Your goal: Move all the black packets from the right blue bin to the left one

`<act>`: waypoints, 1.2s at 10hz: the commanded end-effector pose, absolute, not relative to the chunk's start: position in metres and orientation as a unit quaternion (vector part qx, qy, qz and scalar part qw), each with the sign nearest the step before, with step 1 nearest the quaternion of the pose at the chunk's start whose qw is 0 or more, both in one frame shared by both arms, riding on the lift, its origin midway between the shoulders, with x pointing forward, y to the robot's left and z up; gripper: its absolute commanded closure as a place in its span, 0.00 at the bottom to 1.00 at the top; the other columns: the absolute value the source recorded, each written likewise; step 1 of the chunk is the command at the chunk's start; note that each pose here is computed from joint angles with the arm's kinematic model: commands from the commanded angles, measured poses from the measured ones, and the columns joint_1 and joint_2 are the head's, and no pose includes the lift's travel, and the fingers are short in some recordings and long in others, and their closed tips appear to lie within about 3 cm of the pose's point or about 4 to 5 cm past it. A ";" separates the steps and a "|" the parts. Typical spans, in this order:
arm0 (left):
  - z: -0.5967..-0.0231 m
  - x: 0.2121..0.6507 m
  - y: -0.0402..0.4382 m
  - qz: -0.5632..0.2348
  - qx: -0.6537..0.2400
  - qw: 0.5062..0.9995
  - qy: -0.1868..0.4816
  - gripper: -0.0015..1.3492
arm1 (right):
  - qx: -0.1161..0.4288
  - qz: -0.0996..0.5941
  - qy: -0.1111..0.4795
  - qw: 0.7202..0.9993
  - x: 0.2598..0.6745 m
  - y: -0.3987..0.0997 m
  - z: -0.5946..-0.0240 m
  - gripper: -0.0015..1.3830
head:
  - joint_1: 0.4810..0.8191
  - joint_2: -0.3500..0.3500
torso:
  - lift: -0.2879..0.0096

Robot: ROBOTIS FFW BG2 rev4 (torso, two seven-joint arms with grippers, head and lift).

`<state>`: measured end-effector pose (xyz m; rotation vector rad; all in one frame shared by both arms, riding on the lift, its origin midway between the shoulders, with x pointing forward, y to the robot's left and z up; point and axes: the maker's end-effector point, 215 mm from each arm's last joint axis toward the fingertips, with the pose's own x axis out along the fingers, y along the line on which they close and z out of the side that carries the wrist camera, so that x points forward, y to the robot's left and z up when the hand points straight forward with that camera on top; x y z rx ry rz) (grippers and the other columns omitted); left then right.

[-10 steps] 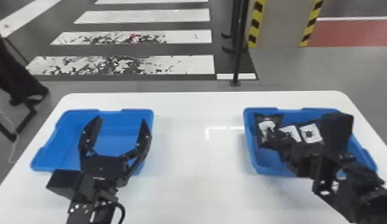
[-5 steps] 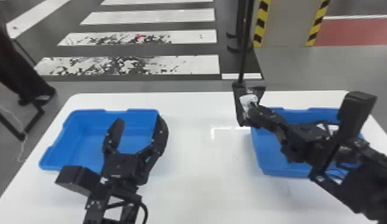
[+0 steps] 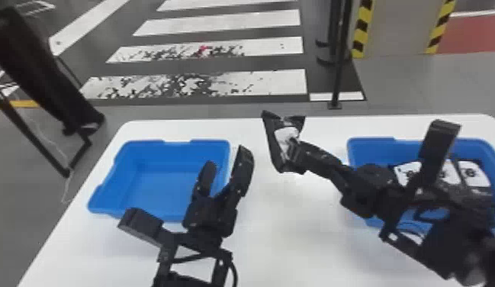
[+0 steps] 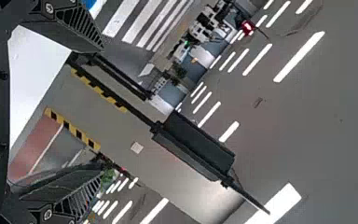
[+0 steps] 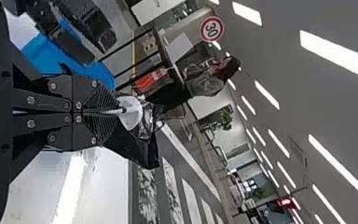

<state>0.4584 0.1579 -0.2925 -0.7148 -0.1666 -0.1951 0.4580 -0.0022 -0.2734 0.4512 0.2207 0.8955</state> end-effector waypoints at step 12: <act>-0.282 0.461 0.153 -0.103 -0.356 0.924 -0.092 0.53 | 0.309 0.509 0.149 0.790 0.425 0.054 -0.285 0.83 | 0.63 0.87 | 0.40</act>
